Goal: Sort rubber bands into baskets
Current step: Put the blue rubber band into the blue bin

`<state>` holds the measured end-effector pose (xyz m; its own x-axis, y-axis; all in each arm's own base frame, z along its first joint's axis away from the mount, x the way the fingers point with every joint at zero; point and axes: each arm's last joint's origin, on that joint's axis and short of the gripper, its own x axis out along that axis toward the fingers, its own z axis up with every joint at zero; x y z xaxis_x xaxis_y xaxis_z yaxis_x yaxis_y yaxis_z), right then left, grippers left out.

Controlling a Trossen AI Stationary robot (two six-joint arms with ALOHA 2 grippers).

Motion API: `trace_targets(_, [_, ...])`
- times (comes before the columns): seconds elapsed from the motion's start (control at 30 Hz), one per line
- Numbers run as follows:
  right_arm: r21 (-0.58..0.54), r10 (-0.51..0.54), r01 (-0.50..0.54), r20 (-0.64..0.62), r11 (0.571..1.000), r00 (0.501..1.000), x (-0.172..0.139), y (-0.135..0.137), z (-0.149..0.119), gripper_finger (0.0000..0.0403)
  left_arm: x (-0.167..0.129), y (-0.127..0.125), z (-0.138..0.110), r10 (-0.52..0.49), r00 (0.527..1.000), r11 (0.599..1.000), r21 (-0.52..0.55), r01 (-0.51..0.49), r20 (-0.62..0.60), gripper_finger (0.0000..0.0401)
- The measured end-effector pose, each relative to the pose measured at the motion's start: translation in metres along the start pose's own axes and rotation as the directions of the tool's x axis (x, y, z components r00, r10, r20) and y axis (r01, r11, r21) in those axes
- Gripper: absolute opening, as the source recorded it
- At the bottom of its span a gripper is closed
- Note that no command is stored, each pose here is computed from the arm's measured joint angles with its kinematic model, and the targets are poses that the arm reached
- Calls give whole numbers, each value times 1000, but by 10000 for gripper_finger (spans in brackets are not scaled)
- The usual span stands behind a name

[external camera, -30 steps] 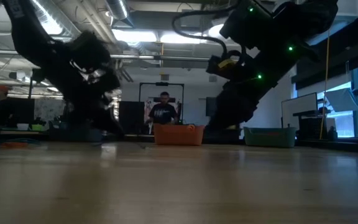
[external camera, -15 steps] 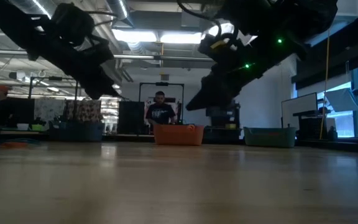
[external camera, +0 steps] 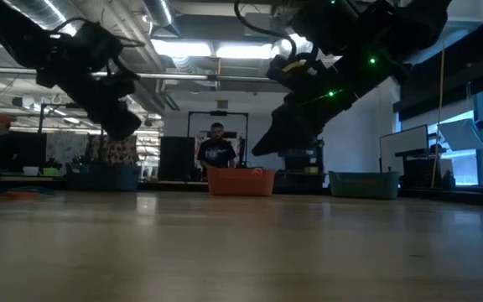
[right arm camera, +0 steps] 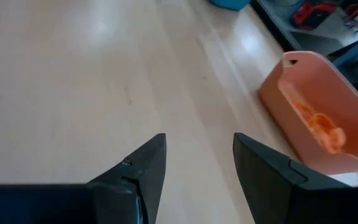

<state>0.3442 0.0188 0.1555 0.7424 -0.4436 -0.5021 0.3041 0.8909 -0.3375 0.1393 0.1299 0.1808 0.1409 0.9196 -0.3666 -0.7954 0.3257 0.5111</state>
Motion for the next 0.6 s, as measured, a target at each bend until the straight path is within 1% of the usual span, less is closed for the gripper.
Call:
trace_targets(0.13, [9,33,-33,-12,999,999,0,1,-1,188,5,7,-7,31,997,999,-24,-32,-68,13])
trace_targets(0.23, [8,46,-45,-16,999,999,0,1,-2,188,9,12,-10,53,994,997,-53,-58,-95,17])
trace_targets(0.33, [23,61,-61,-25,998,998,0,2,-3,188,11,15,-15,64,988,996,-59,-73,-141,26])
trace_targets(0.43, [30,64,-63,-34,998,997,0,2,-4,188,11,15,-16,58,988,995,-73,-69,-144,50])
trace_targets(0.6, [30,64,-63,-34,998,997,0,2,-4,188,10,12,-20,-14,985,996,-92,-2,-170,111])
